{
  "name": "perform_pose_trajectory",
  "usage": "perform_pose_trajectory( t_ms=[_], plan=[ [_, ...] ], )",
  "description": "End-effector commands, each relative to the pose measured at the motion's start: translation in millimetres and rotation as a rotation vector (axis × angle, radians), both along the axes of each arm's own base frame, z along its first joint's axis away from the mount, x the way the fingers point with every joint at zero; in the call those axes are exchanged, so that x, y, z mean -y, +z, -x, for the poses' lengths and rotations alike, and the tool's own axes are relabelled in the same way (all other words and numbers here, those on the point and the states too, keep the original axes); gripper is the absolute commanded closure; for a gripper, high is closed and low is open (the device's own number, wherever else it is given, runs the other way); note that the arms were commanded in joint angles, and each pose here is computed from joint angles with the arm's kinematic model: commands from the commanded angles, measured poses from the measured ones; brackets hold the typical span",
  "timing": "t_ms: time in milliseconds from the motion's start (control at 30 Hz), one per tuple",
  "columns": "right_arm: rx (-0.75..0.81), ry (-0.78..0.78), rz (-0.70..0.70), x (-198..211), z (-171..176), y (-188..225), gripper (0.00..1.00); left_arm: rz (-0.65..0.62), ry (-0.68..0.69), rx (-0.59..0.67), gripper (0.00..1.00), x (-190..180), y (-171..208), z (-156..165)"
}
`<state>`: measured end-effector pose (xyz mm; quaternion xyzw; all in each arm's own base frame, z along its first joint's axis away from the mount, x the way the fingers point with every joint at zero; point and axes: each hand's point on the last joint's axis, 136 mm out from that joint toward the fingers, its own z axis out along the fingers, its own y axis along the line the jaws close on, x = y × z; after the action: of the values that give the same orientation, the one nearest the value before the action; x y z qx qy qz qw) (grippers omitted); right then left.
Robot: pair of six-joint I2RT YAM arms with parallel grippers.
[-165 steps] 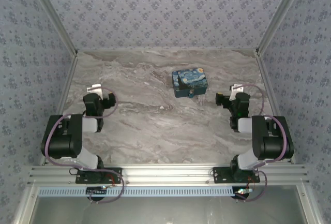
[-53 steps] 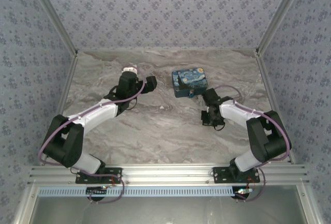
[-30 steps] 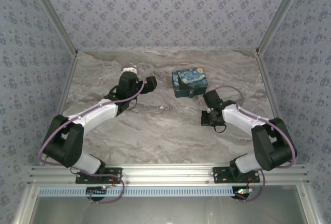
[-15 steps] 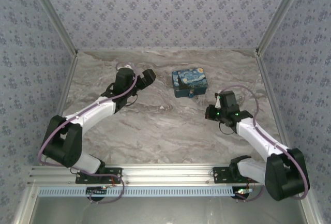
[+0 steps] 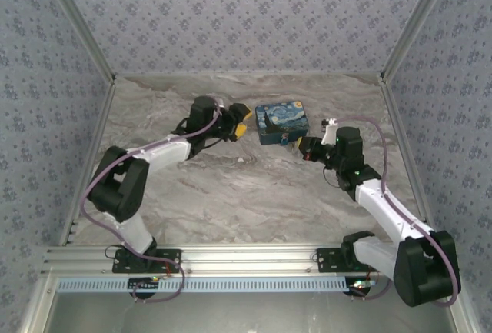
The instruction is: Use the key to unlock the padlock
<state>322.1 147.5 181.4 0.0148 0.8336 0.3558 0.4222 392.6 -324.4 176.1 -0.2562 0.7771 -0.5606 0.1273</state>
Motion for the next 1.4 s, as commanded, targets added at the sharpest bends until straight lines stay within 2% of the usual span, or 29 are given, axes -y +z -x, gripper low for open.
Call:
perform_pose_trajectory(
  t_ms=[0,300,467,1267,1367],
  plan=[
    [0.073,0.046,-0.039,-13,-9,27,1.00,0.217,-0.043,-0.103,0.36,33,25,8],
    [0.090,0.079,-0.029,-35,-22,24,1.00,0.433,0.021,-0.372,0.46,71,7,24],
    [0.103,0.098,-0.021,-51,-30,24,1.00,0.465,0.057,-0.444,0.47,78,-4,31],
    [0.128,0.128,-0.041,-70,-41,30,1.00,0.486,0.061,-0.508,0.44,88,-11,40],
    [0.110,0.132,-0.041,-70,-40,24,1.00,0.494,0.062,-0.508,0.46,89,-11,40]
  ],
)
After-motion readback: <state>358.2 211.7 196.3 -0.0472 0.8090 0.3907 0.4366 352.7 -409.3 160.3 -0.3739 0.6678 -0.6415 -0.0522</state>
